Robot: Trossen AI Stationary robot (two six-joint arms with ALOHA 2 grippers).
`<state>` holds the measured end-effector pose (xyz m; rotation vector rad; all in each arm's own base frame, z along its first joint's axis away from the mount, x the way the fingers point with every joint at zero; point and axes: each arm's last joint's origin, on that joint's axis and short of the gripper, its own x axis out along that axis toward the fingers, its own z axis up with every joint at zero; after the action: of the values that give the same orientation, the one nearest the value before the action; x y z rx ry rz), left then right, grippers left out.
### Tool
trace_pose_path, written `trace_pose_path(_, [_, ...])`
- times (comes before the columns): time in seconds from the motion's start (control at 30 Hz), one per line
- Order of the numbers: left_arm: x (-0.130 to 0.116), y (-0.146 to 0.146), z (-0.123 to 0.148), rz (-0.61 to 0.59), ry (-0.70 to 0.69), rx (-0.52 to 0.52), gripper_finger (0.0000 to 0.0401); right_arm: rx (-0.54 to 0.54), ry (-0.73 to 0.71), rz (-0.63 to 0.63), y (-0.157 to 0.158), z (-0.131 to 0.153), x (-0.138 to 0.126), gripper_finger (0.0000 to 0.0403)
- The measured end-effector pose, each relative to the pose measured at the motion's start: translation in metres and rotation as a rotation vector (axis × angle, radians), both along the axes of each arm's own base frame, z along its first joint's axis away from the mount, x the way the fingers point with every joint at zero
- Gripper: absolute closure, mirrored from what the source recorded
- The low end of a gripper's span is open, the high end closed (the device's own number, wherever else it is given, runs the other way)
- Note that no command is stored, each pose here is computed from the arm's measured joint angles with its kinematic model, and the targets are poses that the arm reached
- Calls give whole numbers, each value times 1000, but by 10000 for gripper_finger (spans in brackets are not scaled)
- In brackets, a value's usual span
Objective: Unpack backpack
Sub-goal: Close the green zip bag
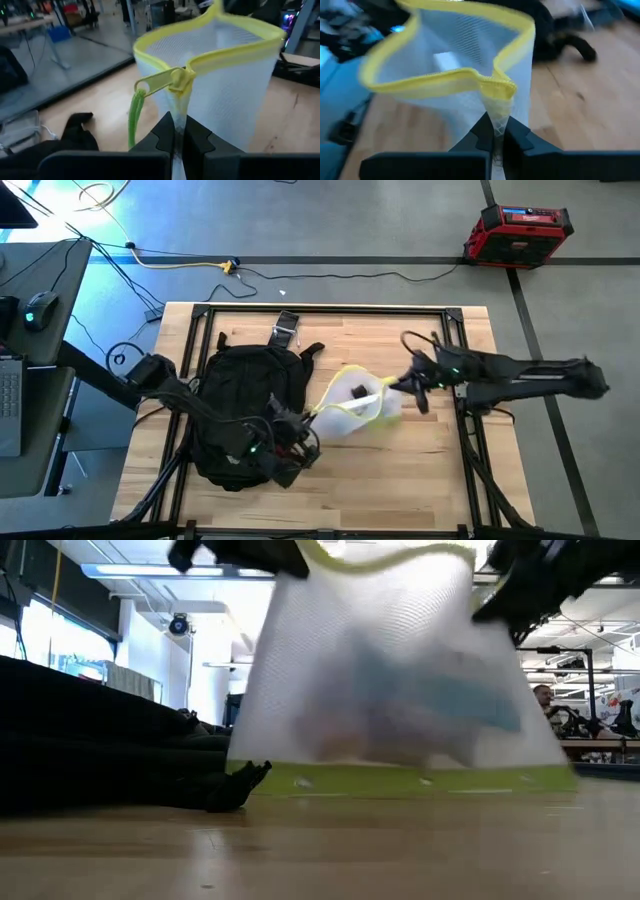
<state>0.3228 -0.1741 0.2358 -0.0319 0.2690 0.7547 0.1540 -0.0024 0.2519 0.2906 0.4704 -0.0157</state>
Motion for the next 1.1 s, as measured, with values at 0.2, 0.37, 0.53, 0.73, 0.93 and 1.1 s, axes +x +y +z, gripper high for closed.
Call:
trace_pose_path(0.2, [-9,-16,-3,-30,5,40,401,-4,-2,40,43,3,-18,403])
trace_pose_path(0.37, [-13,-29,-13,-70,36,63,401,-56,72,100,77,-10,-20,403])
trace_pose_path(0.53, [-15,-42,-22,-101,32,51,401,-131,167,142,101,-28,-17,403])
trace_pose_path(0.73, [-13,-56,-14,-117,20,186,401,-359,148,127,119,-30,-15,403])
trace_pose_path(0.93, [-12,-66,-1,-124,73,342,401,-585,7,137,139,7,-14,403])
trace_pose_path(1.1, [-13,-69,-3,-185,50,271,400,-644,-3,238,160,11,-15,403])
